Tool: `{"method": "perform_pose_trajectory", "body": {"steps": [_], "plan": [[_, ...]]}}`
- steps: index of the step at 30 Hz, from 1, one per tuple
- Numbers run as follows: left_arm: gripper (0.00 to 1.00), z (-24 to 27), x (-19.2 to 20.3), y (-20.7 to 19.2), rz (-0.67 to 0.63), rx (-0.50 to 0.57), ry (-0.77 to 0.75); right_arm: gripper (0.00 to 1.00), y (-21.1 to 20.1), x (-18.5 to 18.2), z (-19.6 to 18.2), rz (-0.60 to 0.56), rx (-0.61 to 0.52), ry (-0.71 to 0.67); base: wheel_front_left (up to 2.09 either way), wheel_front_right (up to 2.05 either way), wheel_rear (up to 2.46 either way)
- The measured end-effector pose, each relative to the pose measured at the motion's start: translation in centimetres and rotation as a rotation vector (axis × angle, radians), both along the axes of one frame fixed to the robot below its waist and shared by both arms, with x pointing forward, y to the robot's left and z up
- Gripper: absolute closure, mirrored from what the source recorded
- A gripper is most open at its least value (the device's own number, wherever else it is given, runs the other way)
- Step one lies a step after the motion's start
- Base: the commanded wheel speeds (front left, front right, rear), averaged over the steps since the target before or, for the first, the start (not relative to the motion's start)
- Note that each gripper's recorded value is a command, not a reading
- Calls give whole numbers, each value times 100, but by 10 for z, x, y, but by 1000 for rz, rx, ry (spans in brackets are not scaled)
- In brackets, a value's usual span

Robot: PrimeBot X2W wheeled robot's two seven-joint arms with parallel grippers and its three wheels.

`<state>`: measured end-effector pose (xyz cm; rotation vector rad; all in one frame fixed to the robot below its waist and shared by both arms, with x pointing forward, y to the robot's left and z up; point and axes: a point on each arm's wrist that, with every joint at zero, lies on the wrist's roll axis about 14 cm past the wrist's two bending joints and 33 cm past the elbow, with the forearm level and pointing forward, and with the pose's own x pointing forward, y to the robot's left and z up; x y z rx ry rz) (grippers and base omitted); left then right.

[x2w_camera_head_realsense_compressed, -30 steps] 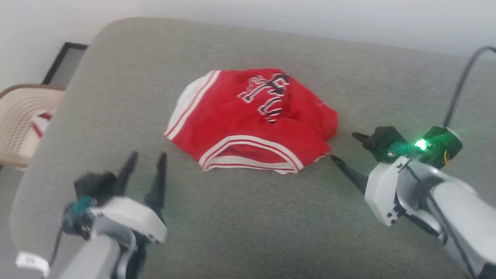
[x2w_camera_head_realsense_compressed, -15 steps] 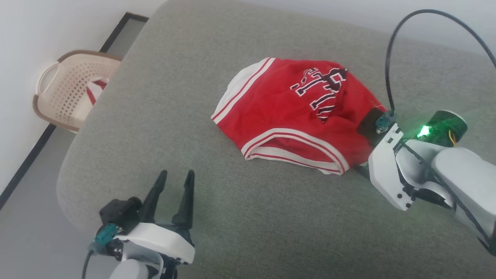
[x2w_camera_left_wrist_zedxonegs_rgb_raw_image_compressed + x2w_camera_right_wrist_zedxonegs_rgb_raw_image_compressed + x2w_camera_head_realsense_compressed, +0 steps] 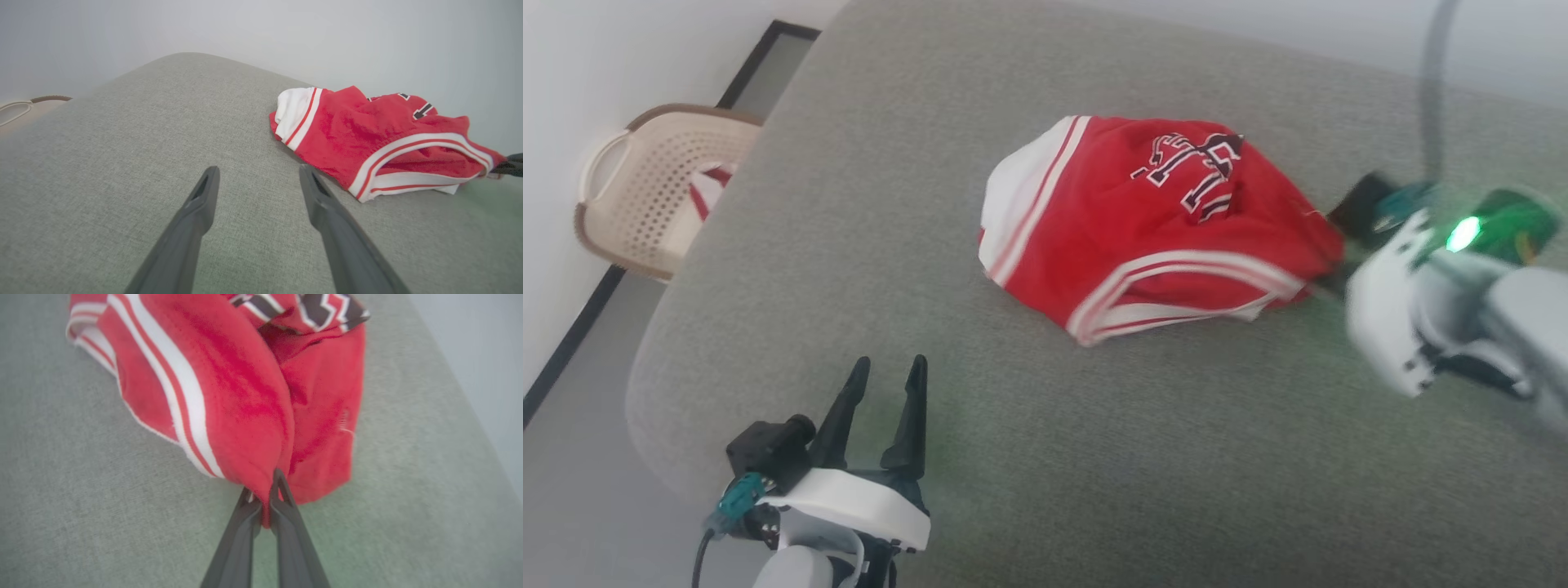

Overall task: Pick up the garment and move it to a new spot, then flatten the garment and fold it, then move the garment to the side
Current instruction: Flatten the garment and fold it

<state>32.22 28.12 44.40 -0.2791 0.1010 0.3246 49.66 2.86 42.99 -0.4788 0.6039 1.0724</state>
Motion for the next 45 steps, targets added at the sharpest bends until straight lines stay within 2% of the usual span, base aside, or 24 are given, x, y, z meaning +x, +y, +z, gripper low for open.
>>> {"method": "perform_pose_trajectory", "body": {"steps": [5, 14, 16, 18, 20, 22, 25, 30, 32, 36, 37, 38, 39, 40, 45], "plan": [[0, 1, 5, -4, -18, -4, -13, 100, -46, 27, 27, -120, 32, -68, 0, 0, 0], [0, -2, 20, -20, -89, -4, -14, 100, -199, 55, 63, -400, -151, -195, 0, 0, 0], [0, -3, 22, -22, -99, -3, -10, 100, -225, 62, 77, -443, -199, -253, 0, 0, 0], [0, -4, 23, -24, -108, -2, -6, 100, -234, 68, 92, -457, -209, -314, 0, 0, 0], [0, -6, 24, -27, -118, -4, 1, 100, -219, 68, 100, -420, -186, -359, 0, 0, 0], [0, -8, 24, -28, -125, -4, 7, 100, -184, 60, 100, -345, -131, -372, 0, 0, 0], [0, -10, 23, -30, -131, -7, 15, 100, -122, 38, 91, -221, -44, -344, 0, 0, 0], [0, -9, 31, -32, -140, -4, 12, 100, -45, -2, 57, -56, 11, -248, 0, 0, 0], [0, -12, 29, -30, -129, -11, 21, 100, -28, -16, 37, -10, 7, -196, 0, 0, 0], [0, -18, 28, -28, -118, -20, 40, 100, -20, -32, -2, 28, -37, -107, 0, 0, 0], [0, -19, 29, -28, -118, -21, 43, 97, -20, -32, -6, 22, -35, -96, 0, 0, 0], [0, -20, 30, -28, -117, -23, 43, 59, -20, -32, -7, 17, -24, -93, 0, 0, 0], [0, -20, 31, -28, -116, -25, 44, 10, -23, -29, -7, 4, -14, -99, 0, 0, 0], [0, -21, 32, -27, -115, -26, 44, 0, -25, -25, -5, -14, 3, -102, 0, 0, 0], [0, -22, 45, -37, -153, -31, 37, 0, -43, -12, 14, -109, 103, -122, 0, 0, 0]]}}
